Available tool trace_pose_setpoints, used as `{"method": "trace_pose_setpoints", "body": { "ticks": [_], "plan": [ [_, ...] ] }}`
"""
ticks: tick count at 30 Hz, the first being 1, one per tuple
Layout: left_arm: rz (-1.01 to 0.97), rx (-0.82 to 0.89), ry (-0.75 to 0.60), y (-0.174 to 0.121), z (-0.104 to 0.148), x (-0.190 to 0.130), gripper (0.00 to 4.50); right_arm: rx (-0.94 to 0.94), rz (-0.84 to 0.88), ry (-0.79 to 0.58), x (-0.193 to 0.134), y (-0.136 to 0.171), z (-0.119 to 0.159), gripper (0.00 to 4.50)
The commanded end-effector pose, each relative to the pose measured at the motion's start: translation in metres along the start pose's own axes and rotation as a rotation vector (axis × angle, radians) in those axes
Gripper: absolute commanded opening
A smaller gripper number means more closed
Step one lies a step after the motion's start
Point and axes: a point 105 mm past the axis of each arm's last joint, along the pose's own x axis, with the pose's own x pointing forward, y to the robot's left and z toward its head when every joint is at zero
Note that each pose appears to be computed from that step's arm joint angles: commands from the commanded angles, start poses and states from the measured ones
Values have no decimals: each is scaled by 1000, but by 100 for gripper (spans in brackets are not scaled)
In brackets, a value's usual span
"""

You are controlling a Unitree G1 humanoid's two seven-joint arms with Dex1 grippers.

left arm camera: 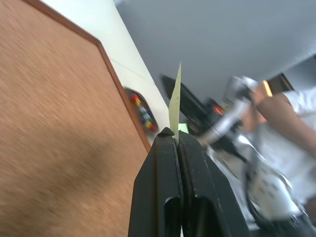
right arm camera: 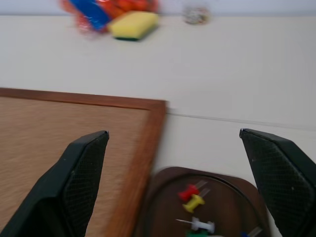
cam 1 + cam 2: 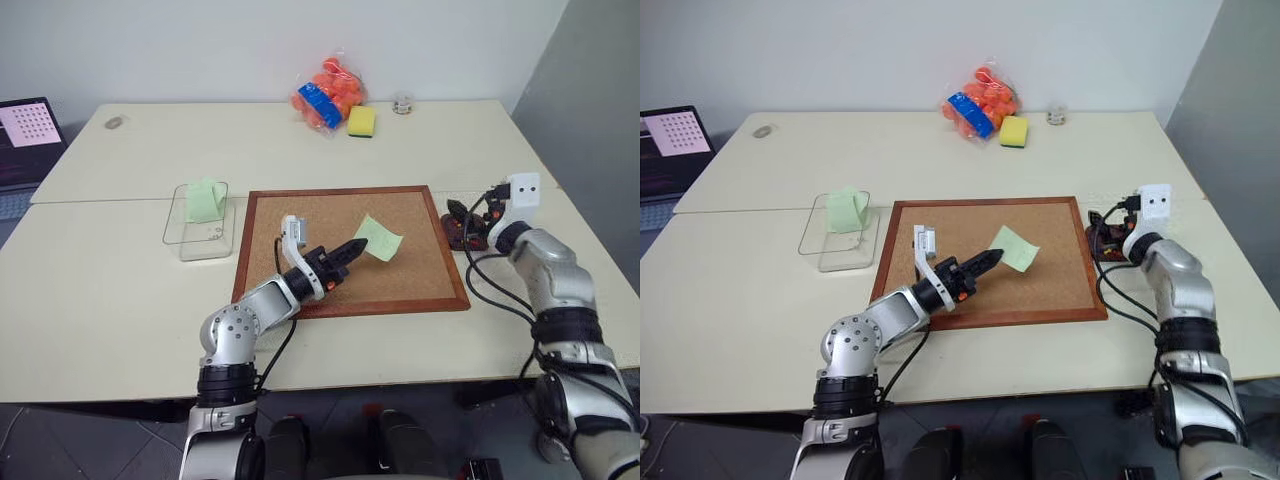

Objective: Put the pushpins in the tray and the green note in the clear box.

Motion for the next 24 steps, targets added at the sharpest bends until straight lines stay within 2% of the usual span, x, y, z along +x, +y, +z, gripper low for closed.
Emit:
{"method": "trace_pose_setpoints", "body": {
  "ticks": [1, 2, 4, 7, 10, 12, 15, 18, 24],
  "plan": [
    [224, 334, -243, 8, 66, -8, 0, -98, 296, -149, -18, 59, 44, 447],
    [284, 464, -291, 8, 81, -13, 0, -115, 340, -161, -21, 72, 48, 447],
    [401, 602, -408, 9, 106, -25, 0, -122, 404, -178, -24, 92, 53, 447],
    [616, 690, -561, 20, 135, -52, 0, -148, 465, -196, -25, 115, 56, 447],
    [817, 731, -650, 35, 150, -82, 0, -151, 501, -211, -21, 131, 56, 447],
    [906, 720, -668, 47, 151, -96, 0, -130, 519, -217, -18, 139, 54, 447],
    [963, 641, -641, 65, 144, -102, 0, -126, 557, -221, -14, 152, 51, 447],
    [1008, 635, -635, 74, 142, -106, 0, -118, 574, -231, -10, 159, 52, 447],
    [1046, 614, -610, 89, 136, -110, 117, -128, 589, -228, -9, 162, 51, 450]
  ]
}}
